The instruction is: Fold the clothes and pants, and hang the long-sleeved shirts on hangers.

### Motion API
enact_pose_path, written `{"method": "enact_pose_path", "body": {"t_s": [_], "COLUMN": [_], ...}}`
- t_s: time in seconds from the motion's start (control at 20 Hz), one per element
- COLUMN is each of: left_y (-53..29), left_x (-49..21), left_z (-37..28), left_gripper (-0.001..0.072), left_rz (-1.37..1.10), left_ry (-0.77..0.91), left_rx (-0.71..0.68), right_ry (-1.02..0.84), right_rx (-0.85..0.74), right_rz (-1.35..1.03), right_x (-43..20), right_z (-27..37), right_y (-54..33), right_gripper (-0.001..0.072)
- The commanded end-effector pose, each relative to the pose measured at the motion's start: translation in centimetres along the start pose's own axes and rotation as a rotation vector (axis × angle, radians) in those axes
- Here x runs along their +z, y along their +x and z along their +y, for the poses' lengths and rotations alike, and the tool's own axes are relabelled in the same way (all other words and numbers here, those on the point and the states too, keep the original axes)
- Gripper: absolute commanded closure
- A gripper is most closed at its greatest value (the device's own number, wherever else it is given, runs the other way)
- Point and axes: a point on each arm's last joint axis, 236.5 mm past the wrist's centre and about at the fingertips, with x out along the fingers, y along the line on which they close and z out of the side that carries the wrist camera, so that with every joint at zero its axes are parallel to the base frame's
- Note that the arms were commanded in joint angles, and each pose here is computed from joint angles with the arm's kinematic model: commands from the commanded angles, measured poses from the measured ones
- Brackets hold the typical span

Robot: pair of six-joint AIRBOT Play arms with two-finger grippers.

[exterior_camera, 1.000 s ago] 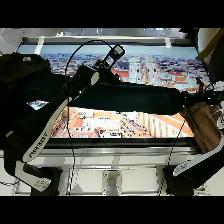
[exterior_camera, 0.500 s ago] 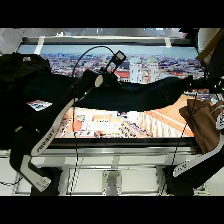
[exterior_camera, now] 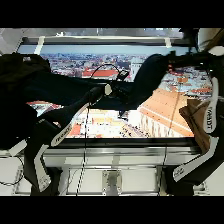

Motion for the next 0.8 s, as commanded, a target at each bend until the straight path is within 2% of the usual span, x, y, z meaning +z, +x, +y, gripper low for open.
{"method": "enact_pose_path", "body": {"t_s": [0.0, 0.15, 0.3, 0.4, 0.55, 0.75], "left_y": [0.2, -5.1, -15.2, -22.2, -29.2, -32.6], "left_x": [-0.6, 0.2, 0.3, -0.6, -1.1, -2.1], "left_z": [-0.3, 3.4, 12.8, 17.8, 21.8, 24.0], "left_gripper": [0.0692, 0.0692, 0.0693, 0.0692, 0.0692, 0.0692], "left_rz": [0.023, 0.066, 0.12, 0.134, 0.079, 0.058], "left_ry": [-0.033, 0.006, -0.021, -0.097, -0.203, -0.262], "left_rx": [-0.027, 0.046, 0.322, 0.454, 0.534, 0.58], "right_ry": [-0.042, -0.055, -0.046, -0.038, -0.05, -0.1], "right_rx": [-0.094, -0.124, -0.159, -0.179, -0.166, -0.137], "right_rz": [0.012, 0.028, 0.042, 0.068, 0.063, -0.059], "right_x": [-0.1, -0.8, -1.8, -3.1, -4.8, -5.8], "right_z": [2.1, 3.4, 3.7, 3.5, 4.0, 6.3], "right_y": [5.7, 8.8, 12.2, 15.4, 21.7, 29.6], "right_gripper": [0.0686, 0.0686, 0.0686, 0.0686, 0.0686, 0.0685]}}
